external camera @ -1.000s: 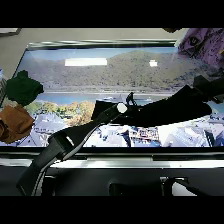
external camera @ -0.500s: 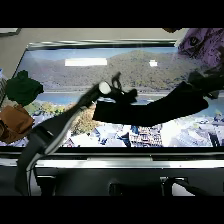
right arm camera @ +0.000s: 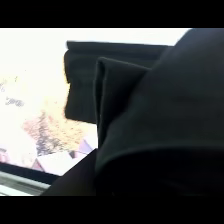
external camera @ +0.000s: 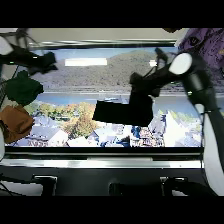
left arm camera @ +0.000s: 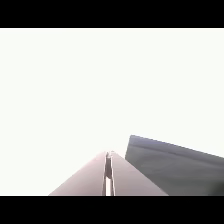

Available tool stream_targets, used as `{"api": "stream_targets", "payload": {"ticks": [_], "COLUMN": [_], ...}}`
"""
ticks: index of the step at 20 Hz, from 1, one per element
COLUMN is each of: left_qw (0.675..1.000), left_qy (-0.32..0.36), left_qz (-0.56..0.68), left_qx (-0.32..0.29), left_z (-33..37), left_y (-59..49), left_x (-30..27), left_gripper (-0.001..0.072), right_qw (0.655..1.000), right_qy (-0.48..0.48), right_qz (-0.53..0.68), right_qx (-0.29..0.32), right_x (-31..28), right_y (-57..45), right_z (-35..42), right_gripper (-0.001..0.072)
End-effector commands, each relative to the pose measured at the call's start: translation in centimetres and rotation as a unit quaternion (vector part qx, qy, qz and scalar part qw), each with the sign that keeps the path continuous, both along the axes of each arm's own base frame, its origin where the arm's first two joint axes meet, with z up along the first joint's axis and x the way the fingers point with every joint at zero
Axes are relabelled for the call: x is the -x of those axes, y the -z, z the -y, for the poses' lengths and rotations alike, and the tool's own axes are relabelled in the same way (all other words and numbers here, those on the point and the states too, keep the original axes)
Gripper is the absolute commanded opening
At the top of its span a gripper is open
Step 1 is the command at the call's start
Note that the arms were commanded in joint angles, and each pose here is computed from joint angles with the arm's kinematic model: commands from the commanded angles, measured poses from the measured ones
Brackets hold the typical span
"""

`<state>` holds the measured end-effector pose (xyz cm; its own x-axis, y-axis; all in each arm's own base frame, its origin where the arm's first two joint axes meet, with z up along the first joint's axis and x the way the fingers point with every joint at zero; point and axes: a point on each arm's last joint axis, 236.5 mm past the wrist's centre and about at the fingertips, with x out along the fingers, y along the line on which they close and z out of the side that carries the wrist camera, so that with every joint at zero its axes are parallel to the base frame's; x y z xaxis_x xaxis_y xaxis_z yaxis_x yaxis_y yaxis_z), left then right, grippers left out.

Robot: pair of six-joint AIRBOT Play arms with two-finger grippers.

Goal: Fold the clothes and pants, and hang the long-sleeved shirts on hangers.

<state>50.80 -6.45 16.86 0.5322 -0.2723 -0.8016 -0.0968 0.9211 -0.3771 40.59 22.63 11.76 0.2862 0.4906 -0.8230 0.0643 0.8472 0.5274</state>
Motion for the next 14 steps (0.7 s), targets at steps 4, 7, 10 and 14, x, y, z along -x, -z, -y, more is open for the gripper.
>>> {"api": "stream_targets", "payload": {"ticks": [4,7,10,14], "left_qw": [0.996,0.996,0.996,0.996], "left_qy": [-0.088,-0.088,-0.088,-0.088], "left_qz": [0.001,-0.011,-0.020,-0.020], "left_qx": [-0.021,-0.019,-0.018,-0.019], "left_z": [-9.8,-9.8,-9.8,-9.8], "left_y": [-2.2,-1.3,-0.6,-0.7], "left_x": [2.3,2.4,2.5,2.5], "left_gripper": [0.0019,0.0019,0.0019,0.0019], "right_qw": [0.999,0.999,0.997,0.998], "right_qy": [0.000,0.005,0.000,-0.031], "right_qz": [-0.036,-0.046,-0.055,-0.042], "right_qx": [-0.023,-0.027,-0.045,-0.045], "right_x": [0.0,-0.7,-0.8,0.1], "right_y": [5.3,7.4,8.5,8.7], "right_z": [-8.2,-9.3,-10.7,-12.5], "right_gripper": [0.0025,0.0025,0.0026,0.0106]}}
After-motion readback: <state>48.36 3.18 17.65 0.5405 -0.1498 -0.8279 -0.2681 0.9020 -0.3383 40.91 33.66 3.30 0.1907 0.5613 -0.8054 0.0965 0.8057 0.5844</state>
